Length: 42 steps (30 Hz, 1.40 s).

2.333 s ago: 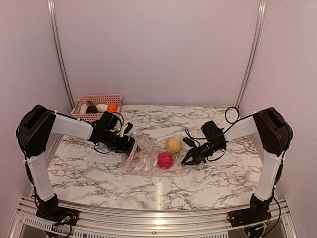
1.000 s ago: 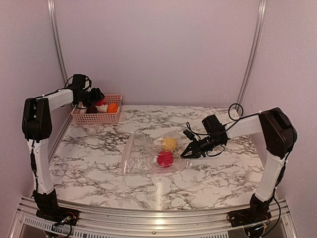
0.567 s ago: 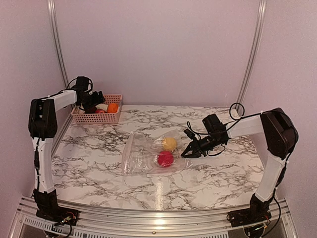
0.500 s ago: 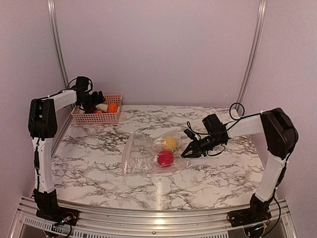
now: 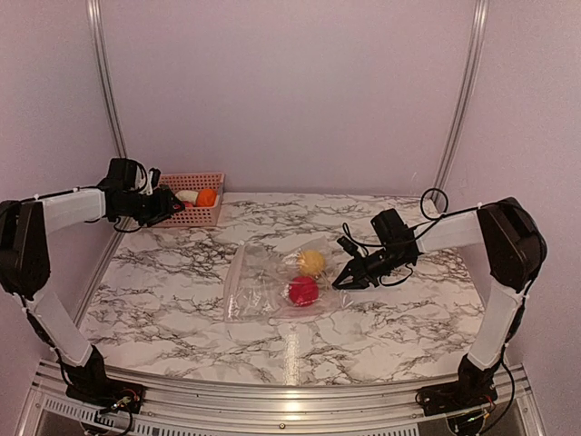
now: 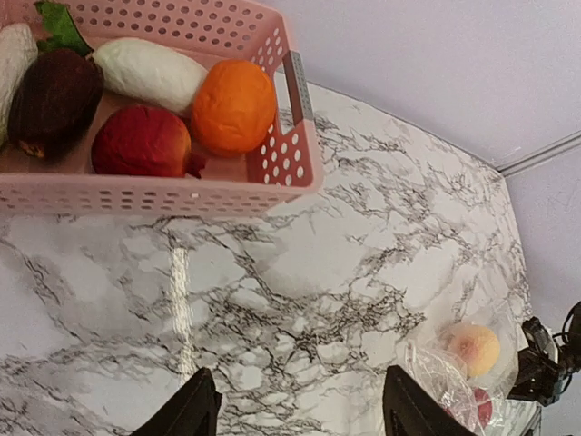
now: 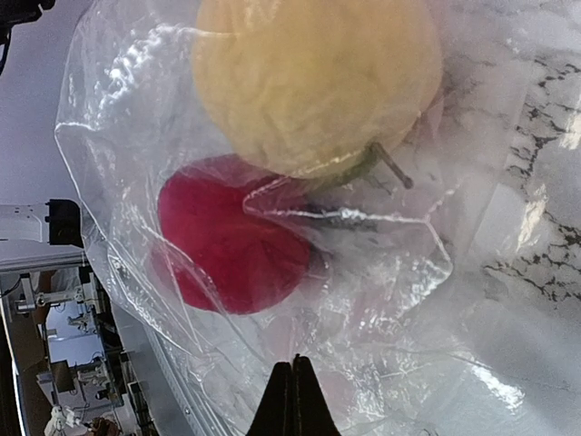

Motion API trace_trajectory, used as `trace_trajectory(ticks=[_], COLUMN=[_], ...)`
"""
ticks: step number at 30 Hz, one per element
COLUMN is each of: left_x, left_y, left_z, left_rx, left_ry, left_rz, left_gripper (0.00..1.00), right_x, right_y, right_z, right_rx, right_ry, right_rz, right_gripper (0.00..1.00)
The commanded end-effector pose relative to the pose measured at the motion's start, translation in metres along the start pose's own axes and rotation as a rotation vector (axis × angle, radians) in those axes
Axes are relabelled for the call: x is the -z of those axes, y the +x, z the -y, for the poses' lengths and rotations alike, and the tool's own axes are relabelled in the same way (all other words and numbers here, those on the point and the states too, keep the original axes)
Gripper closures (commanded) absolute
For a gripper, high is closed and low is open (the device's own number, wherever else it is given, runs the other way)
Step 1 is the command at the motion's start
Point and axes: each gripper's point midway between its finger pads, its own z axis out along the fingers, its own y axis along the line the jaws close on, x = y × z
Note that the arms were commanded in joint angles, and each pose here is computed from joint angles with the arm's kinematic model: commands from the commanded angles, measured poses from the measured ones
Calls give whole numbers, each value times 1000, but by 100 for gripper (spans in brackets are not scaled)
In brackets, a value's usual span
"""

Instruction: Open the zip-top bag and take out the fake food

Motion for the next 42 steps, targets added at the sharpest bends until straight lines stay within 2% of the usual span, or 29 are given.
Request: trace_trajectory(ticks=[1,5,9,15,21,32,38,42], left_x=[7,10,5,-13,-37,-58,-72,-77], left_y=[72,133,176,199,230,264,281,282], left_z=[24,50,83,106,128,173,180,187], left_rx=[12,16,-6,-21,-80,-160,-154,-156], left_ry=[137,202,279,315,366,476,497,516], left_rz=[-105,-196,-250,-285,-395,-478,-523,-528], left_gripper=[46,56,61,66,69,66,66,58], right_x=[-2,-9,-14,-20,-27,-34,-43,-51], right_y=[1,7,10,16,21,16,13,13], right_z=[10,21,27,35,41,32,24,18], right_rx=[5,-11,-9,-6,-7,7,6,13], right_ry=[27,39,51,77,90,79,59,55], right_rz=[-3,-31,-55,-81,-101,-103,-106,-115], right_gripper=[100,100,100,100,100,100,100,100])
